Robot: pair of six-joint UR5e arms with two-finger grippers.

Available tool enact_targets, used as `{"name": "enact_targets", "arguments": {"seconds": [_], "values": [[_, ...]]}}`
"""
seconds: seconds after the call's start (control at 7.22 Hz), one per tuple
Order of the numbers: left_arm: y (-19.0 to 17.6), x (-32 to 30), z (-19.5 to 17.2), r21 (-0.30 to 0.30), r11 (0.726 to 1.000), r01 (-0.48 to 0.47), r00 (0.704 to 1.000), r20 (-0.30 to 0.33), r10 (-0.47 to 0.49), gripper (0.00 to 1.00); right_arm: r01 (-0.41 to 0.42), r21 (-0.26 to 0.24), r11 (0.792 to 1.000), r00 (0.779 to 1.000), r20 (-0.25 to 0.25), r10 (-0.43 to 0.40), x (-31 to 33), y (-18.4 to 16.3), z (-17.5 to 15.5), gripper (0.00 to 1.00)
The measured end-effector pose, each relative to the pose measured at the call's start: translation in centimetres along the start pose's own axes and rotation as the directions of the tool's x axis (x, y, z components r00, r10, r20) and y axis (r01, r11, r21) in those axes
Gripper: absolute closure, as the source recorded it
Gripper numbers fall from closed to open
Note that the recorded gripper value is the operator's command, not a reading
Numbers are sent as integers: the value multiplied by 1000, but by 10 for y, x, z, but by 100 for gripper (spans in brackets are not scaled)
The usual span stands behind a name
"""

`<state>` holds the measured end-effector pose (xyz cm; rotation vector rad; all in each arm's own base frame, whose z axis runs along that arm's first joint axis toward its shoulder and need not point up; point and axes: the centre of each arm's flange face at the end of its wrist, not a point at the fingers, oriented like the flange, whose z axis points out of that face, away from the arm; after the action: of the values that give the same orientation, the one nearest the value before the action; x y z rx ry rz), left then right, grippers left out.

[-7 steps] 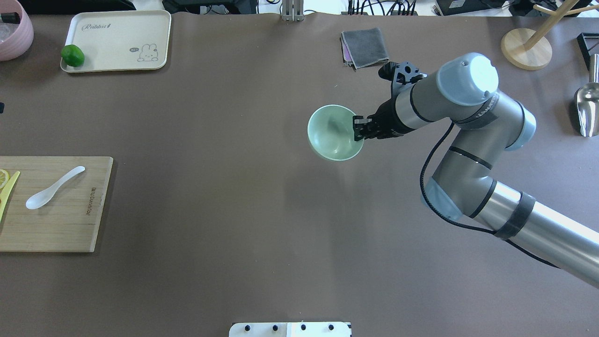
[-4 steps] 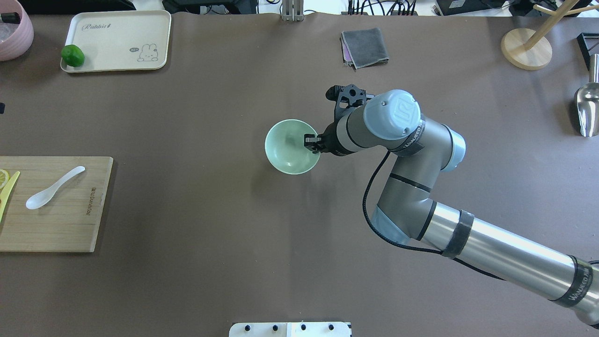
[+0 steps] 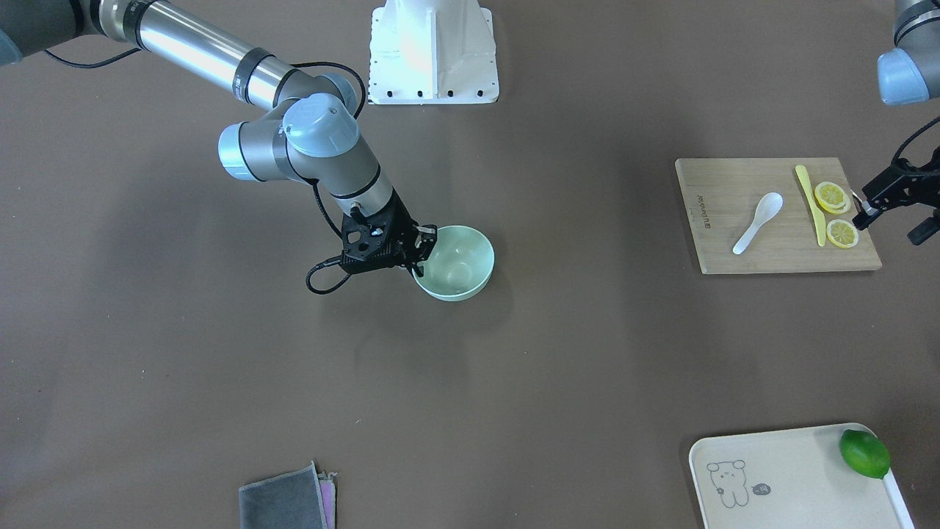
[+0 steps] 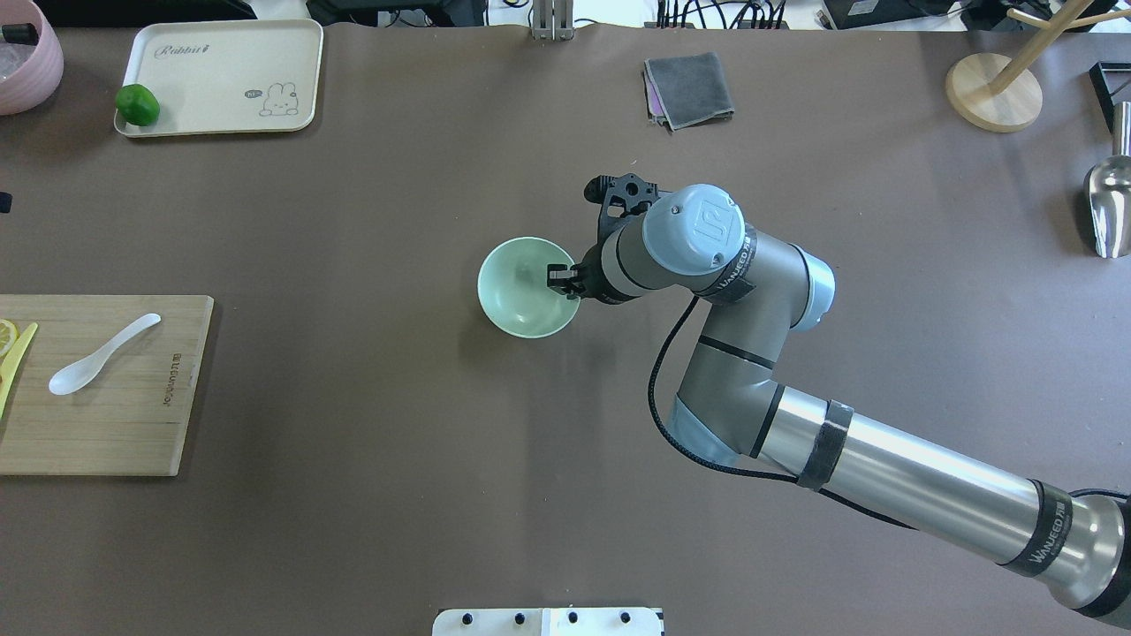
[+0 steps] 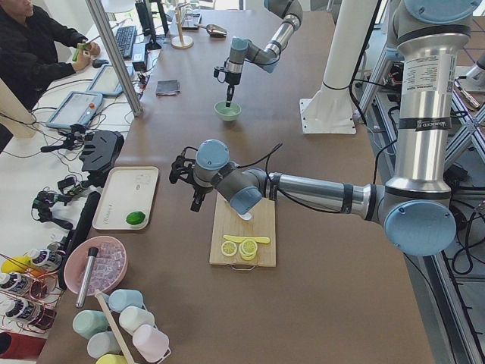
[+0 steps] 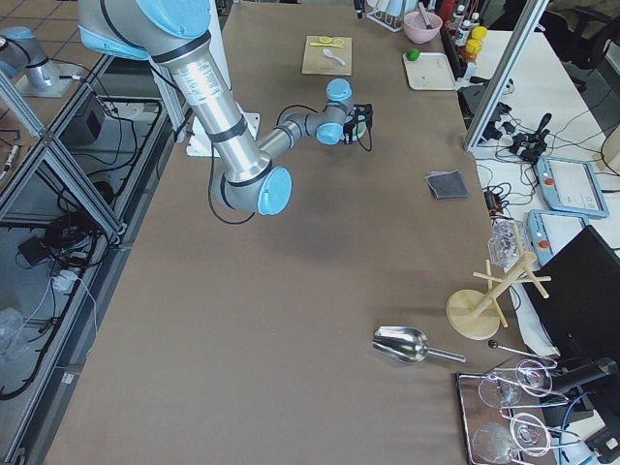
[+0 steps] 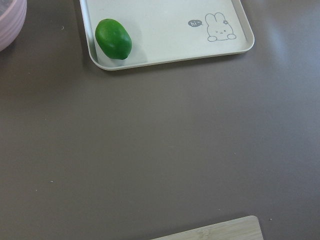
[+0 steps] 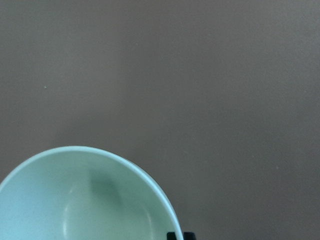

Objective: Place spoon in bowl
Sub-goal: 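Release the bowl and lift the right gripper away while the left gripper reaches the spoon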

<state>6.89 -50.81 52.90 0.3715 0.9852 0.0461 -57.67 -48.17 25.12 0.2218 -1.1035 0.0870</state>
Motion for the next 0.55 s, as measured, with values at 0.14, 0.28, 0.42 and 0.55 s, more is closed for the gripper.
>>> {"name": "enact_targets", "arguments": {"seconds": [0.14,0.28,0.42,0.55], "values": [[-2,5,1,0,1000,-8,1000,-6,8,2,-6,4,1000,1000,6,6,-4,-2,-2,0],[-2,12,6,-7,1000,-22,1000,-15,22,2,-15,9,1000,1000,11,14,-5,-4,-5,0],[-1,24,16,-15,998,-53,998,-32,53,3,-21,18,1000,1000,18,21,-7,-10,-11,0],[5,44,33,-21,994,-111,992,-57,110,3,-25,29,999,999,23,24,-7,-19,-19,0]]}}
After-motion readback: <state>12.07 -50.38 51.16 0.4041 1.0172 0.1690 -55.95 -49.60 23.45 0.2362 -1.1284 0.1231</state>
